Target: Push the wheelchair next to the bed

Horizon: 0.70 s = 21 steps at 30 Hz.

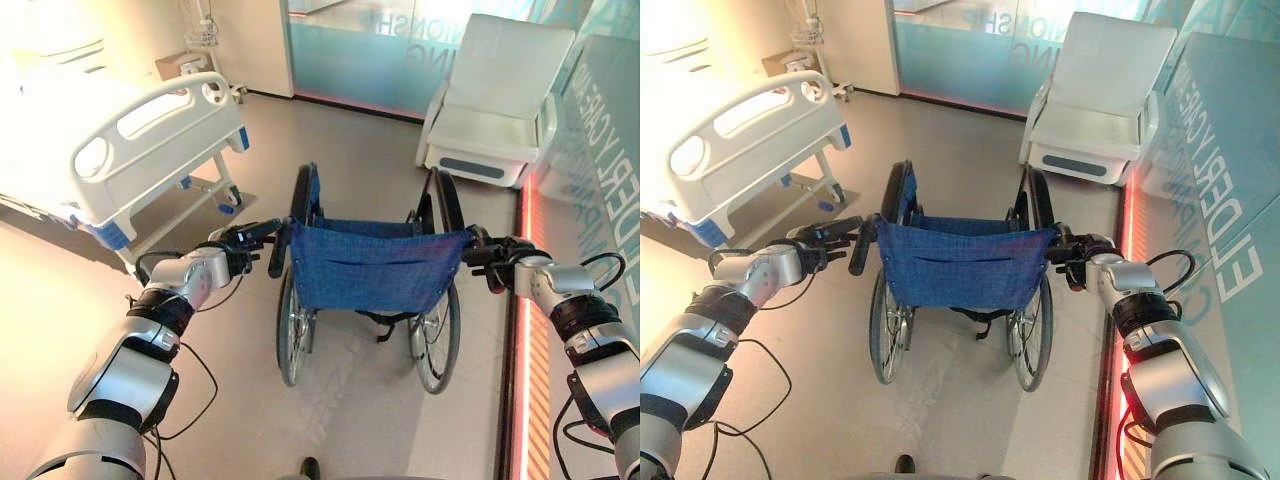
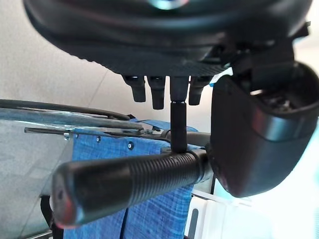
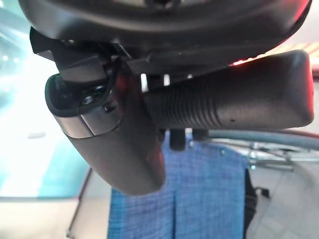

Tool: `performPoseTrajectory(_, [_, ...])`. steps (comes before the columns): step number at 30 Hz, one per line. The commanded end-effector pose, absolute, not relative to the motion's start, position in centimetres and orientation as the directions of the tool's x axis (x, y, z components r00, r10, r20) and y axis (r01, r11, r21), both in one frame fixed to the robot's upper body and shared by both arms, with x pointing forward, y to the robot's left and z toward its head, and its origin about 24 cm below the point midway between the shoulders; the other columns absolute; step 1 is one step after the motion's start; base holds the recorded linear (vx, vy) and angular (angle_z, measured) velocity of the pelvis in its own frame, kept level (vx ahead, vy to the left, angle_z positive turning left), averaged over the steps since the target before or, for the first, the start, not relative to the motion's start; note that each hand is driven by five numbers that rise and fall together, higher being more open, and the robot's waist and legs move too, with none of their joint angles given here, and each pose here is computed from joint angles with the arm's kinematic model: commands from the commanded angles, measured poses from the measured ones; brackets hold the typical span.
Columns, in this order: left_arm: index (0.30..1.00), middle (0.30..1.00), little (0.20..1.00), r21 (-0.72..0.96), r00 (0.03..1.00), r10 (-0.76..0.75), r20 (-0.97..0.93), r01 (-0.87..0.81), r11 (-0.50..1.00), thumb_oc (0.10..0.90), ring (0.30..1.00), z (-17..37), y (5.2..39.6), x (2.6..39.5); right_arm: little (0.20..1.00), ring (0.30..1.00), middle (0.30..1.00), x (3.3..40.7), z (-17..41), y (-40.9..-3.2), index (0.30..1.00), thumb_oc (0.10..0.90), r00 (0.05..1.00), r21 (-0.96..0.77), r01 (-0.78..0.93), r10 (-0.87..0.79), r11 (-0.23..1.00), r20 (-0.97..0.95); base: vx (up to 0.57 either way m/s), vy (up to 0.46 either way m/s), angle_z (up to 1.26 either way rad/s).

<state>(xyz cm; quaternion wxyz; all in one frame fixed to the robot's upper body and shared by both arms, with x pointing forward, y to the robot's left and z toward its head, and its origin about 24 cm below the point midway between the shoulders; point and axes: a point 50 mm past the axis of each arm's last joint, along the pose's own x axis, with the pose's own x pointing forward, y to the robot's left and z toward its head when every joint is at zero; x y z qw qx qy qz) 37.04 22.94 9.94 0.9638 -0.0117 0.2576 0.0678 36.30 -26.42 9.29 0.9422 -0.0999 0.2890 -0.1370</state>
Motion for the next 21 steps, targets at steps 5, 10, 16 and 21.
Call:
performPoseTrajectory(5, [0.900, 0.900, 0.900, -0.128, 0.938, -0.225, -0.266, 0.197, 0.972, 0.800, 0.900, 16.3, 15.3, 39.4, 0.300, 0.300, 0.300, 38.8, 14.0, -18.0, 0.300, 0.400, 0.932, -0.050, -0.076, 0.053, 0.996, -0.360, 0.00, -0.006, 0.03])
performPoseTrajectory(10, [0.900, 0.900, 0.900, -0.187, 0.940, -0.292, -0.176, 0.259, 0.948, 0.800, 0.900, 17.1, 14.3, 39.4, 0.300, 0.300, 0.300, 38.8, 13.6, -17.6, 0.300, 0.400, 0.928, -0.057, -0.079, 0.052, 0.995, -0.370, 0.00, 0.000, 0.00])
performPoseTrajectory(16, [0.900, 0.900, 0.900, -0.308, 0.982, -0.186, 0.026, 0.185, 0.933, 0.800, 0.900, 19.6, 13.5, 39.4, 0.300, 0.300, 0.300, 38.6, 12.7, -17.5, 0.300, 0.400, 0.924, -0.056, -0.073, 0.047, 0.996, -0.379, 0.00, 0.000, 0.00])
performPoseTrajectory(21, [0.900, 0.900, 0.900, -0.336, 0.998, 0.065, -0.002, -0.061, 0.940, 0.800, 0.900, 19.0, 14.6, 39.3, 0.300, 0.300, 0.300, 38.5, 12.3, -17.3, 0.300, 0.400, 0.925, -0.048, -0.060, 0.038, 0.997, -0.377, 0.00, 0.000, 0.00])
